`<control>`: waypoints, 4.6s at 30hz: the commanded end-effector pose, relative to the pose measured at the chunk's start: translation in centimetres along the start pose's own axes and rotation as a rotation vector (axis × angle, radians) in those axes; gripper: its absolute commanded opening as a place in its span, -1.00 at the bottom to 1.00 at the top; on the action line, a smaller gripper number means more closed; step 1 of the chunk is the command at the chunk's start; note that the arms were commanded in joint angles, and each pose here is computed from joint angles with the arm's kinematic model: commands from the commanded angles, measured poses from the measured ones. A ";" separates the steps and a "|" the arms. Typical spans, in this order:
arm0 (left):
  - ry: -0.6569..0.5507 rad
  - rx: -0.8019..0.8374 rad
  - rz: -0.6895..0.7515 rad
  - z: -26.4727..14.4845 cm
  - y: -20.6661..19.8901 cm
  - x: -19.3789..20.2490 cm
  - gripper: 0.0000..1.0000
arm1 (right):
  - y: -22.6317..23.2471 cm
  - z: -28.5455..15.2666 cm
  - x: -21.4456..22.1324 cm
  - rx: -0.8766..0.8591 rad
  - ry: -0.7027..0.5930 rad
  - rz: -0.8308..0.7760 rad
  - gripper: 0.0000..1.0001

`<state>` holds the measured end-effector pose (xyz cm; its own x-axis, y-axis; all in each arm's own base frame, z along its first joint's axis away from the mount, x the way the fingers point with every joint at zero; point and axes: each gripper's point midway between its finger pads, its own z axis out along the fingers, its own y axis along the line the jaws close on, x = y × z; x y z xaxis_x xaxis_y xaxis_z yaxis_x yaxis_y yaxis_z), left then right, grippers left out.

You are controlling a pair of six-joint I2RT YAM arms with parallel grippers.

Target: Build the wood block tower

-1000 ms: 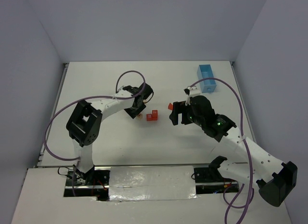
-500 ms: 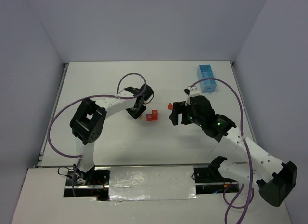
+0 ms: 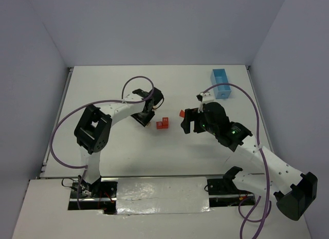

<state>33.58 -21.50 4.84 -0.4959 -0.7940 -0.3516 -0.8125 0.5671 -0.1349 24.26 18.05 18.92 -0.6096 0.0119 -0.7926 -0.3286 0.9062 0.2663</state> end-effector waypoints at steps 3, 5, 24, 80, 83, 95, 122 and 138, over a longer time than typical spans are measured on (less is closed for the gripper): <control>-0.001 0.007 -0.117 -5.4 -1.5 -0.9 -1.00 | 0.0 -0.1 -0.9 -0.001 -0.045 0.002 0.82; 0.004 0.019 -0.127 -6.1 -2.6 -0.7 -1.00 | 0.2 -0.2 -1.0 -0.009 -0.048 0.001 0.82; 0.047 0.051 -0.171 -5.7 -3.3 1.7 -1.00 | 0.5 -0.5 -1.2 -0.032 -0.062 0.001 0.82; 0.057 0.193 -0.049 -5.3 -4.3 1.8 -0.61 | 0.9 -0.8 -1.2 -0.058 -0.073 0.001 0.82; 0.054 0.214 -0.048 -5.6 -4.4 1.7 -0.57 | 0.9 -0.8 -1.3 -0.060 -0.077 0.000 0.81; 0.053 0.203 -0.035 -5.2 -4.0 1.8 -0.32 | 0.9 -0.8 -1.2 -0.061 -0.077 -0.002 0.82; 0.065 0.210 -0.027 -5.3 -3.8 2.2 -0.12 | 0.9 -0.7 -1.2 -0.062 -0.079 0.000 0.82; 0.064 0.218 -0.025 -5.4 -3.7 2.4 0.20 | 1.0 -0.7 -1.2 -0.065 -0.078 -0.002 0.82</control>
<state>34.10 -27.05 7.76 -0.5045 -0.8178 -0.2769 -0.7560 0.5733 -0.3158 23.73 18.25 19.34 -0.5961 0.0226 -0.8026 -0.3541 0.8898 0.2880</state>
